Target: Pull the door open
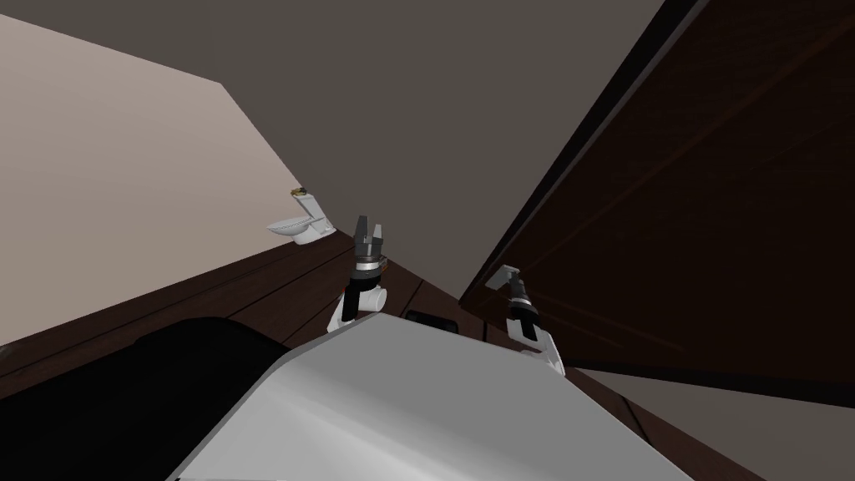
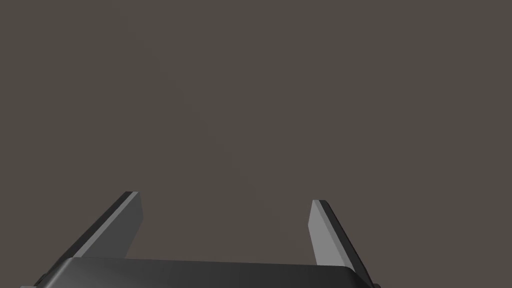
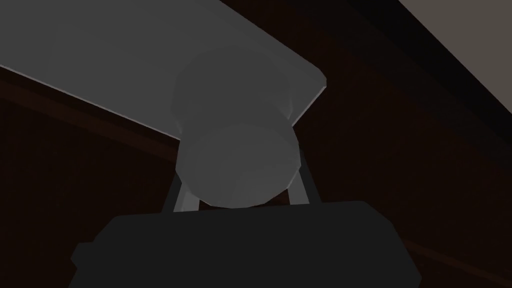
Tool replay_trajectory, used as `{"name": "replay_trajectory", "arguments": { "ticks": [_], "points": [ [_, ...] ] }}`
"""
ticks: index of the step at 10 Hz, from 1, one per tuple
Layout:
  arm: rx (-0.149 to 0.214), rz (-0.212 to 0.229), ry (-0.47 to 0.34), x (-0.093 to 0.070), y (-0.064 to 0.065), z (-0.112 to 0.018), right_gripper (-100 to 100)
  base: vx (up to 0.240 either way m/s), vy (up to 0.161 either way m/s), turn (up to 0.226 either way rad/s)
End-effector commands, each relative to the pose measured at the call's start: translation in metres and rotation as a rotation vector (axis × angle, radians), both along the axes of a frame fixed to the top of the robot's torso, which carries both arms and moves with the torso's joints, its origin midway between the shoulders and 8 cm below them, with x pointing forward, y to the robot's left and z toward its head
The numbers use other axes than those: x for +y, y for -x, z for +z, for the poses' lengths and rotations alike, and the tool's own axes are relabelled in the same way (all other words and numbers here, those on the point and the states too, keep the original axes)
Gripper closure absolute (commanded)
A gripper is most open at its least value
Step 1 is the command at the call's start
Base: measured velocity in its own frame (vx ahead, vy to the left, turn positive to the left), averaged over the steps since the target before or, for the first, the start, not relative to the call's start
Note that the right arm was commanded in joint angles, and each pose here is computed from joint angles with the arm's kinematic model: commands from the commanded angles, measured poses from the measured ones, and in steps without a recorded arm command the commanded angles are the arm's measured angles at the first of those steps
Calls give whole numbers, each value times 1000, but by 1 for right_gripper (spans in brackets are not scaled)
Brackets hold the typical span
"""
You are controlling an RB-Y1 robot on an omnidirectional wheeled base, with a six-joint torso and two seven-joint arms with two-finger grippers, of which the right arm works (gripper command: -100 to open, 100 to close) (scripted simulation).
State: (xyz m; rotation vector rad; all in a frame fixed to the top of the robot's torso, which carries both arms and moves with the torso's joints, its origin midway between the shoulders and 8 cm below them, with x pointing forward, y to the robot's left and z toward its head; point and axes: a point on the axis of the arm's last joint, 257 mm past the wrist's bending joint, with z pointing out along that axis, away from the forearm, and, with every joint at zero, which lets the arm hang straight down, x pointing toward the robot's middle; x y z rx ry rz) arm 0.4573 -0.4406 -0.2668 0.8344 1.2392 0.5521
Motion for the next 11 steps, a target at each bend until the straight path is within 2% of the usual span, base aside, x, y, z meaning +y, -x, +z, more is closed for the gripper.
{"name": "replay_trajectory", "arguments": {
  "ticks": [1, 2, 4, 5, 6, 7, 9, 10, 11],
  "points": [
    [-29, 17, -44, 7, -6, 7, 100, -49, -19, 24],
    [-51, 25, -113, 8, -8, 8, 100, -50, -21, 40],
    [-74, 33, -186, 9, -11, 9, 100, -65, -23, 45],
    [-93, 41, -250, 10, -13, 10, 100, -56, -3, 29],
    [-96, 41, -259, 9, -13, 10, 100, -47, -13, 14],
    [-117, 49, -332, 10, -16, 10, 100, -58, -27, 35],
    [-137, 57, -406, 11, -18, 11, 100, -69, -30, 47],
    [-154, 65, -470, 12, -20, 11, 100, -52, -24, 51],
    [-157, 65, -480, 12, -20, 11, 100, -45, -9, 24]
  ]
}}
